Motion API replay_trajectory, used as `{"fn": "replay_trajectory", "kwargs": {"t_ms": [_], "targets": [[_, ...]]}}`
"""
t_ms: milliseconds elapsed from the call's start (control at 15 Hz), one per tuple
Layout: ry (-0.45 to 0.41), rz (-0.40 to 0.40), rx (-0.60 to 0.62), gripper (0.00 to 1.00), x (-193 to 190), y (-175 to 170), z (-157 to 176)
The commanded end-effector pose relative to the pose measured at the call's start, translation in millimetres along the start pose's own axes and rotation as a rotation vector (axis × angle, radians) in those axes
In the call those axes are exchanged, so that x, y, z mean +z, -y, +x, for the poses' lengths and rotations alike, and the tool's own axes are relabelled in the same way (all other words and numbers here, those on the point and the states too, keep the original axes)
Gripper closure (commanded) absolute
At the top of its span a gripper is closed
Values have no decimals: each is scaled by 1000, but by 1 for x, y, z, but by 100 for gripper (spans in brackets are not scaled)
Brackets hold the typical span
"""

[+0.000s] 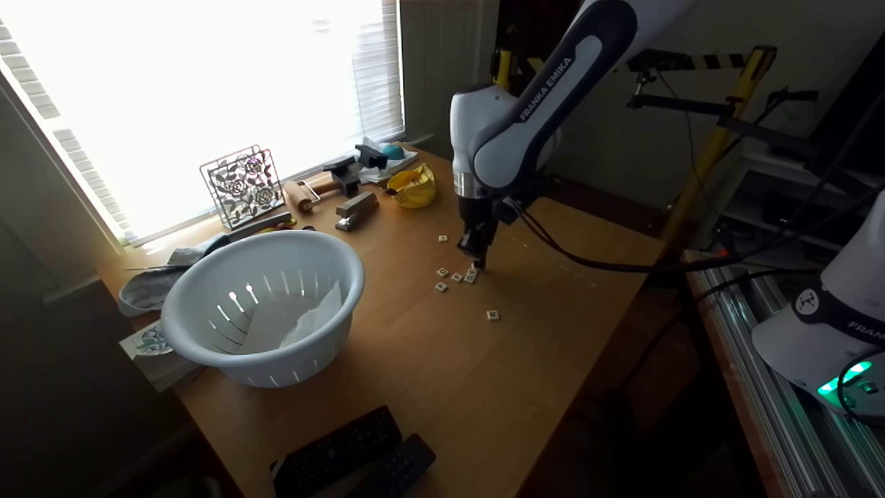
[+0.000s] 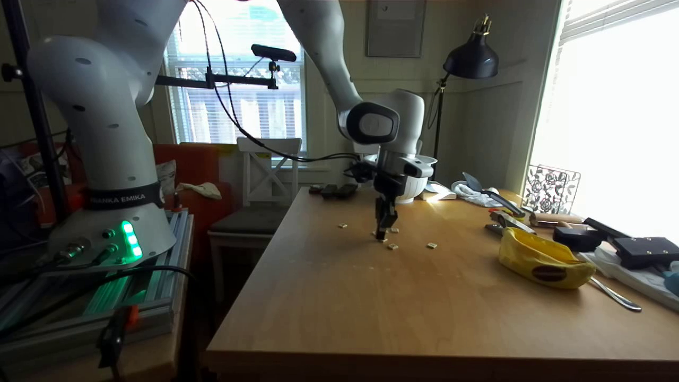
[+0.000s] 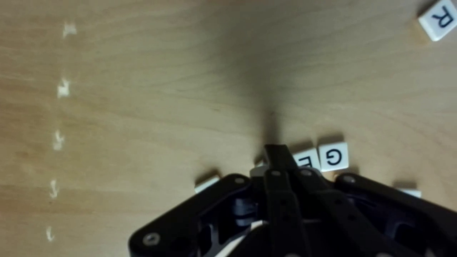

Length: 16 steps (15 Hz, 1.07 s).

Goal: Slide the letter R backwards then put the rest of the letters together

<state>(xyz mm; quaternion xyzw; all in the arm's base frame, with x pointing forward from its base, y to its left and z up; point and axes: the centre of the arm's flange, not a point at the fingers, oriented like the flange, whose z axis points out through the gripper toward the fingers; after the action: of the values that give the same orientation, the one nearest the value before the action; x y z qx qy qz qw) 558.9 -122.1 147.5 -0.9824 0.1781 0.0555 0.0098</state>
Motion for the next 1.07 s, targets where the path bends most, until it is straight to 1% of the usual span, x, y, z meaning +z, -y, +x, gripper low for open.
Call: {"fn": "replay_trajectory", "kwargs": {"t_ms": [0, 600, 1000], "targets": [[32, 20, 72, 100, 16, 7, 9], [52, 23, 180, 100, 15, 4, 15], [38, 48, 194, 100, 3, 3, 11]]}}
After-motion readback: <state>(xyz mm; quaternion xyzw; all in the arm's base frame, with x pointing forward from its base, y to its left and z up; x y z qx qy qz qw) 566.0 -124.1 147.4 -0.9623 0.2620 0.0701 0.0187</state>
